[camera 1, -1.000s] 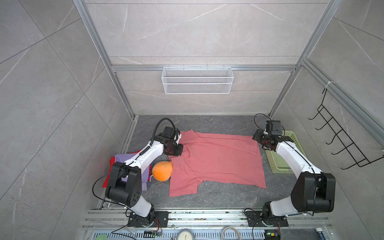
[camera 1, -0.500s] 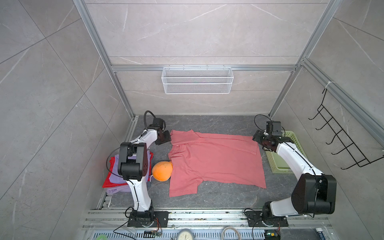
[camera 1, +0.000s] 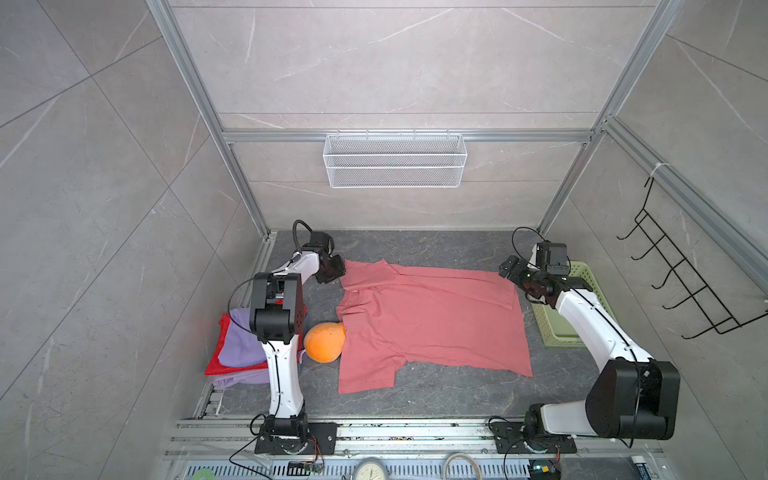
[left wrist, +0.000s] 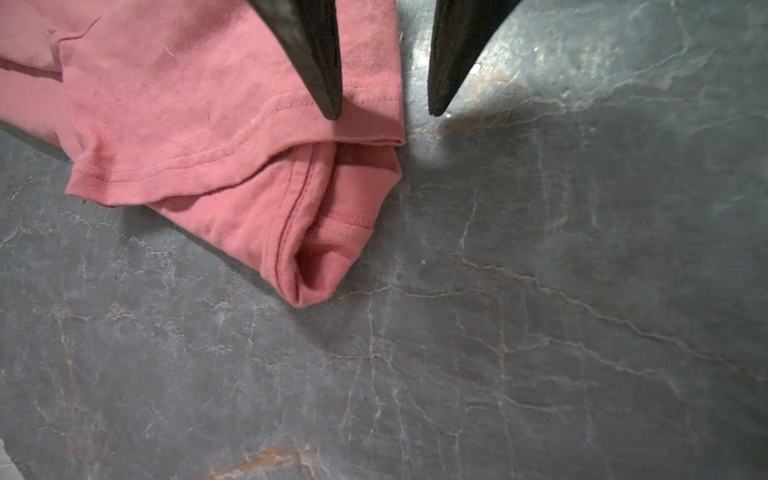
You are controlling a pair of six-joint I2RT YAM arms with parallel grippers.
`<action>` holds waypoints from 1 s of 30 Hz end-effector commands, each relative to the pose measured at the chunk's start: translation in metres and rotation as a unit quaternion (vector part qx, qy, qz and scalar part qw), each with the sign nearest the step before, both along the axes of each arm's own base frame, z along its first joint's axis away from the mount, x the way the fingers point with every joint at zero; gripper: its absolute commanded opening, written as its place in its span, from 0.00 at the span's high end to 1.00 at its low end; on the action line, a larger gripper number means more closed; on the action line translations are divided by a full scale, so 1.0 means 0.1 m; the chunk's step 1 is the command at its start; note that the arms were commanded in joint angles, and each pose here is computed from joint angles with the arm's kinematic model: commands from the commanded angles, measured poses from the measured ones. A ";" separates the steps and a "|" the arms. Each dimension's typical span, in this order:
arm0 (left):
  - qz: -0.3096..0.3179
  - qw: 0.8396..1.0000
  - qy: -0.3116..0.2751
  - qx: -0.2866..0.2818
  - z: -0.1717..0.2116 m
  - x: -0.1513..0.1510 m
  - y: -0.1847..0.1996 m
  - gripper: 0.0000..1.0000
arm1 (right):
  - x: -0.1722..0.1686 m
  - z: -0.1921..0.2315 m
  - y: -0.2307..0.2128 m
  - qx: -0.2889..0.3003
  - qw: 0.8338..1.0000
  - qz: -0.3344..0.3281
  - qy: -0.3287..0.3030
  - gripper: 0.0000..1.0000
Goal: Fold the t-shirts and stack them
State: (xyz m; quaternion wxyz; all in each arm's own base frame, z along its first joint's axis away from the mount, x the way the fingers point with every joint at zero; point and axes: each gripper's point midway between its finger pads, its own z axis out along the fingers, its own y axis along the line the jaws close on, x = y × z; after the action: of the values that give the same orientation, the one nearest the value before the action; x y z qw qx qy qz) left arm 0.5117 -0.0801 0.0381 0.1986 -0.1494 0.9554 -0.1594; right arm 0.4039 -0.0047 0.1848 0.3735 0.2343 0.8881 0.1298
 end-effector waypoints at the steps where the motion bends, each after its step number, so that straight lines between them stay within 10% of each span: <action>1: 0.003 1.000 -0.003 -0.016 -0.01 0.08 -0.05 0.65 | 0.04 0.16 0.09 0.024 0.999 0.013 -0.029 0.07; 16: -0.006 0.999 -0.017 -0.039 -0.03 0.14 -0.13 1.00 | -0.02 0.17 0.01 0.001 1.000 0.000 -0.022 0.07; 30: -0.048 0.994 -0.084 -0.053 0.87 -0.07 -0.33 1.00 | -0.05 0.16 0.00 -0.005 1.000 -0.001 -0.022 0.07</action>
State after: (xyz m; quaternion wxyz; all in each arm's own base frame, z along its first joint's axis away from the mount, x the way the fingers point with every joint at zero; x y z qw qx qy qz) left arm 0.5101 -0.0962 0.0715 0.2254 -0.1387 0.9434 -0.1999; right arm 0.4037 -0.0038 0.1951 0.3869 0.2329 0.8818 0.1359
